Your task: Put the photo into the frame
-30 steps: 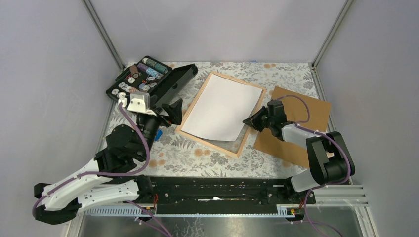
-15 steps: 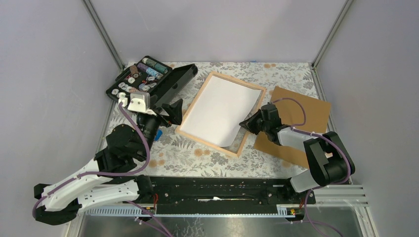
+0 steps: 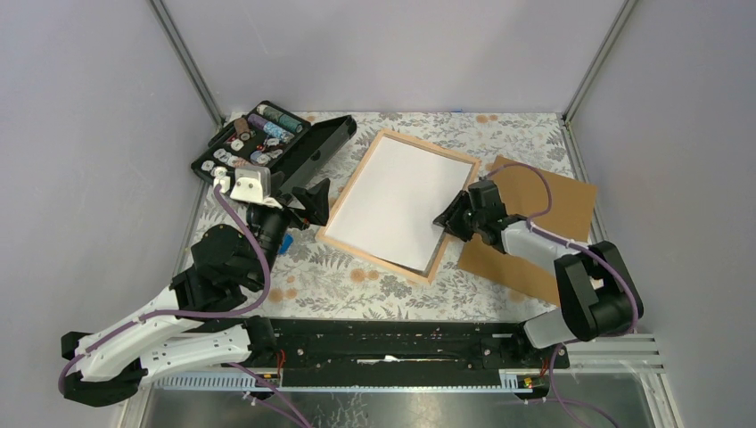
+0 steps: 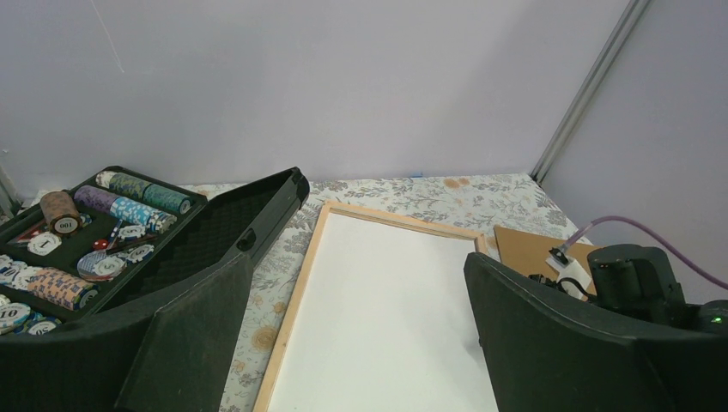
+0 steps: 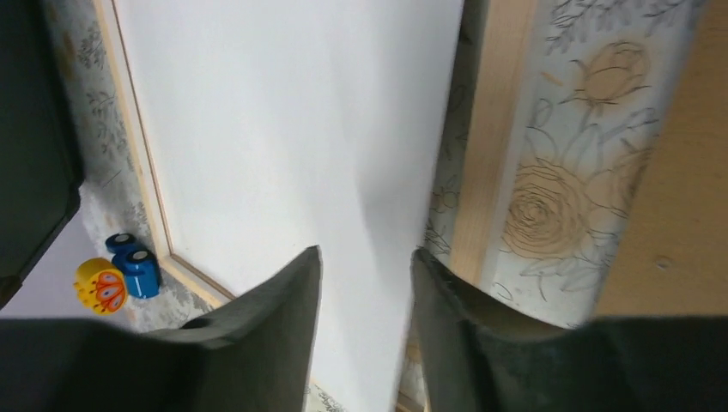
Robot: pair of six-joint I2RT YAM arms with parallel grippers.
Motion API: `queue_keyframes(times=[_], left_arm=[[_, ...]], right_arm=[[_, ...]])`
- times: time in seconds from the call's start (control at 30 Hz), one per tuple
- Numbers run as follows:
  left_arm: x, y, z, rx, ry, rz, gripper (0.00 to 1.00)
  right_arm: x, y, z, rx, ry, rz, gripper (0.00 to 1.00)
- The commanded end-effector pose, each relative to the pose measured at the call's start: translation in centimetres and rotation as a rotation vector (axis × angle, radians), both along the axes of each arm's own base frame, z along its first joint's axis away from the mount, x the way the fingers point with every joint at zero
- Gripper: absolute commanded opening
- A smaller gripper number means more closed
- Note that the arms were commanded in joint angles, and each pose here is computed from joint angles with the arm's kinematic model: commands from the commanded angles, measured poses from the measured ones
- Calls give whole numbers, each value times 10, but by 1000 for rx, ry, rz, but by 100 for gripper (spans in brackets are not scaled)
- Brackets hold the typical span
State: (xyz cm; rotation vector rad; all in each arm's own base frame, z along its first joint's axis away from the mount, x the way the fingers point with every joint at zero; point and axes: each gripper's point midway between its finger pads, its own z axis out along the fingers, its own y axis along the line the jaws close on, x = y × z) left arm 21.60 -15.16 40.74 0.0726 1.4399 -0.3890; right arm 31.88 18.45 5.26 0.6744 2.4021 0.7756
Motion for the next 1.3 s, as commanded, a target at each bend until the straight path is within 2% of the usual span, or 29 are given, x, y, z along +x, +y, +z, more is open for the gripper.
queue_keyframes(times=[0.0,0.07,0.13,0.23,0.37,0.63,0.83,1.1,1.17,1.27], left_arm=[[-3,4,22,-60,-27,-12,99],[-3,4,22,-60,-27,-13,99],[-3,3,21,-60,-26,-14,99],[-3,3,21,-57,-26,-16,99],[-1,-2,17,-44,-17,-19,99],[8,-36,-6,46,33,-72,99],[4,-112,-49,122,131,-309,99],[-42,-257,-139,26,534,-812,99],[-49,-287,-165,-18,640,-881,99],[-46,-322,-205,-51,760,-901,99]], right_arm=[[-11,-28,11,-217,-21,60,57],[-17,-43,13,-306,-10,67,71],[-21,-59,16,-394,-5,67,80],[-23,-83,28,-506,-27,32,90],[-19,-106,41,-562,-58,-15,100],[-23,-158,25,-391,27,-169,100],[-32,-201,14,-353,95,-348,100],[-56,-234,1,-387,174,-493,100],[-62,-244,0,-390,174,-533,100],[-73,-264,-2,-407,185,-609,100]])
